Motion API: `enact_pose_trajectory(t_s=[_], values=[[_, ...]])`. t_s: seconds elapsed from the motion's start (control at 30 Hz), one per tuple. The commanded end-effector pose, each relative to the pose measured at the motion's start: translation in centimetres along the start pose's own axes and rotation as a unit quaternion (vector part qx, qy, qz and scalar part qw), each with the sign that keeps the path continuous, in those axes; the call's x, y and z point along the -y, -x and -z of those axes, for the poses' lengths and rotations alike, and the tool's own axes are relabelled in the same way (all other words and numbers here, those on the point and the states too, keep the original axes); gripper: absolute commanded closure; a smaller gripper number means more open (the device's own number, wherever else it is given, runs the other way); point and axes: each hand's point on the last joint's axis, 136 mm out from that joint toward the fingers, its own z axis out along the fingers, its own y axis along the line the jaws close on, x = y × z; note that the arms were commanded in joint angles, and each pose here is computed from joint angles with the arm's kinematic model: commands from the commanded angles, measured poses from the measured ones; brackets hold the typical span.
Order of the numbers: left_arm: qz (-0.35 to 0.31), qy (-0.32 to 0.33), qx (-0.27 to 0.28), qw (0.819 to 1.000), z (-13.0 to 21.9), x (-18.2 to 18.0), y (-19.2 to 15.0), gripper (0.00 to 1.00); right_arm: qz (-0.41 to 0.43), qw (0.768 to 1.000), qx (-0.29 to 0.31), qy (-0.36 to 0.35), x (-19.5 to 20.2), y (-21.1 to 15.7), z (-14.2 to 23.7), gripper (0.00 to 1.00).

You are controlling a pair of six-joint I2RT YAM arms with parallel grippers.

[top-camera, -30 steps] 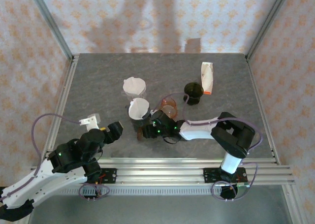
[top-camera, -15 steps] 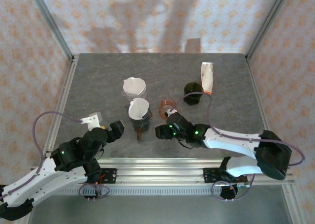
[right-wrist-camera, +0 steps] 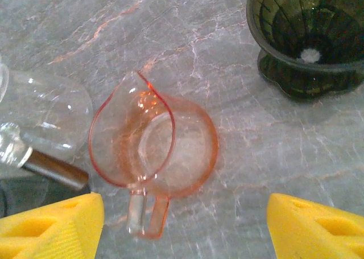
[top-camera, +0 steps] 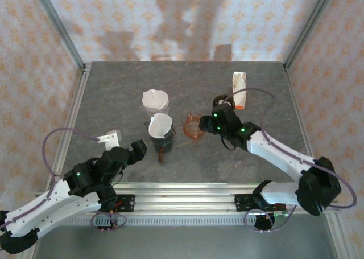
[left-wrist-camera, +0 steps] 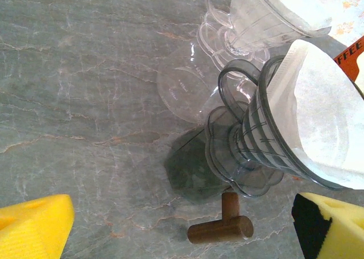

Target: Place the coffee filter in the dripper

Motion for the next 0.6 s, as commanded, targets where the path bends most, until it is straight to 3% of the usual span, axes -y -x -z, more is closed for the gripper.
enact_pose_trajectory(t_s=[0.0, 0.17, 0.57], values=[[0.003, 0.001, 0.007, 1.0, -0.2, -0.2, 0.0, 0.0, 0.007, 1.0, -0.011, 0.002, -0.7, 0.9, -1.7, 0.24], [0.004, 0.001, 0.006, 1.0, -0.3, -0.1, 0.0, 0.0, -0.001, 0.999, -0.032, -0.022, -0.4, 1.2, -4.6, 0.29], [0.013, -0.016, 0.004, 1.0, 0.1, 0.3, 0.2, 0.0, 0.008, 0.995, -0.092, -0.047, 0.4, -1.0, -7.7, 0.6]])
